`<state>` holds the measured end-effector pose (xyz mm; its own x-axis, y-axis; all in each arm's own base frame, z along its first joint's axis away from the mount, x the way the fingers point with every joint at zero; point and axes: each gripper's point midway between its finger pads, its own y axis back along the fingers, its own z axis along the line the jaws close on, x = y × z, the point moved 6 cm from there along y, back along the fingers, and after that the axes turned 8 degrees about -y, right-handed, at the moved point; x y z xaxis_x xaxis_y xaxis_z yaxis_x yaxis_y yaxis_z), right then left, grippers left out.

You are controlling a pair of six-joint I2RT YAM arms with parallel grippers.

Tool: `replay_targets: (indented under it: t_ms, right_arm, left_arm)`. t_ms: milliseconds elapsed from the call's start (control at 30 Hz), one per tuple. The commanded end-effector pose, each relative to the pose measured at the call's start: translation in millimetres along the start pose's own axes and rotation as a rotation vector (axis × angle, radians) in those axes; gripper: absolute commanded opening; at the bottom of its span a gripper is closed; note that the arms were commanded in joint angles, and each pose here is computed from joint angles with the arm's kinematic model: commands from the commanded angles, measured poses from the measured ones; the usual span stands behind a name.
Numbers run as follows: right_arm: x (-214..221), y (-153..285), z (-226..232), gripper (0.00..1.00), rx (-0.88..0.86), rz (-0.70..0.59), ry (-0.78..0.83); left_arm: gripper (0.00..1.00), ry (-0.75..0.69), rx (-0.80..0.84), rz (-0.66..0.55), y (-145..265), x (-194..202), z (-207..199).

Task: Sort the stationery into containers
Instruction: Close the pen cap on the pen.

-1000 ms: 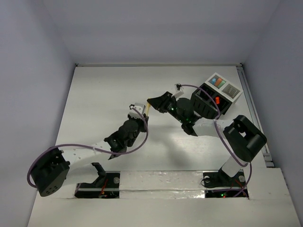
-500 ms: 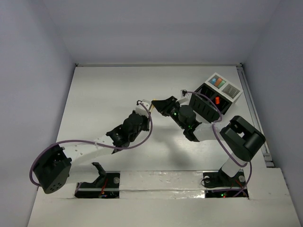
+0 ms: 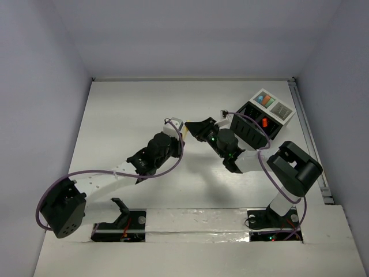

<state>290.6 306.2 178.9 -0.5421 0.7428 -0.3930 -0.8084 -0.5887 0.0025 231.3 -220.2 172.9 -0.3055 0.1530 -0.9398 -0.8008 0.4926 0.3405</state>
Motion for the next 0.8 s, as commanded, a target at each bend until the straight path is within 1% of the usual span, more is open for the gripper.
replay_targets:
  t_ms: [0,67,133,267,400,500,533,600,633,667,700,767]
  right_arm:
    - [125.4,71.8,-44.8,0.00,0.150,0.631,0.077]
    - [124.8,75.5,-50.0,0.00,0.171,0.630,0.087]
    - [123.7,78.2,-54.3,0.00,0.187,0.625,0.101]
    - [124.8,85.0,-65.0,0.00,0.216,0.628,0.105]
    - [124.8,86.9,-65.7,0.00,0.214,0.634,0.110]
    - [119.0,83.9,-54.1,0.00,0.185,0.606,0.114]
    - [116.5,81.7,-48.7,0.00,0.170,0.594,0.119]
    - [109.3,76.0,-34.4,0.00,0.143,0.557,0.125]
    - [106.7,73.2,-28.9,0.00,0.132,0.545,0.136]
    - [102.6,66.1,-20.2,0.00,0.122,0.517,0.141]
    - [96.1,61.2,-11.3,0.00,0.109,0.477,0.154]
    - [87.6,50.8,0.1,0.00,0.121,0.429,0.181]
  left_arm:
    - [0.00,0.228,0.089,-0.783,42.6,-208.2,-4.8]
    - [0.00,0.238,0.125,-0.809,50.8,-218.6,-5.5]
    - [0.00,0.237,0.137,-0.831,57.9,-229.4,3.7]
    - [0.00,0.276,0.204,-0.881,82.5,-245.9,9.9]
    - [0.00,0.284,0.218,-0.885,87.9,-245.5,11.6]
    - [0.00,0.291,0.216,-0.853,78.3,-231.5,11.2]
    - [0.00,0.292,0.218,-0.818,71.0,-217.5,8.2]
    - [0.00,0.296,0.205,-0.780,62.2,-201.7,9.1]
    - [0.00,0.300,0.204,-0.738,55.4,-185.7,6.8]
    - [0.00,0.303,0.199,-0.717,52.5,-177.5,7.3]
    - [0.00,0.307,0.194,-0.672,47.1,-159.5,7.5]
    - [0.00,0.299,0.157,-0.646,51.2,-150.8,12.5]
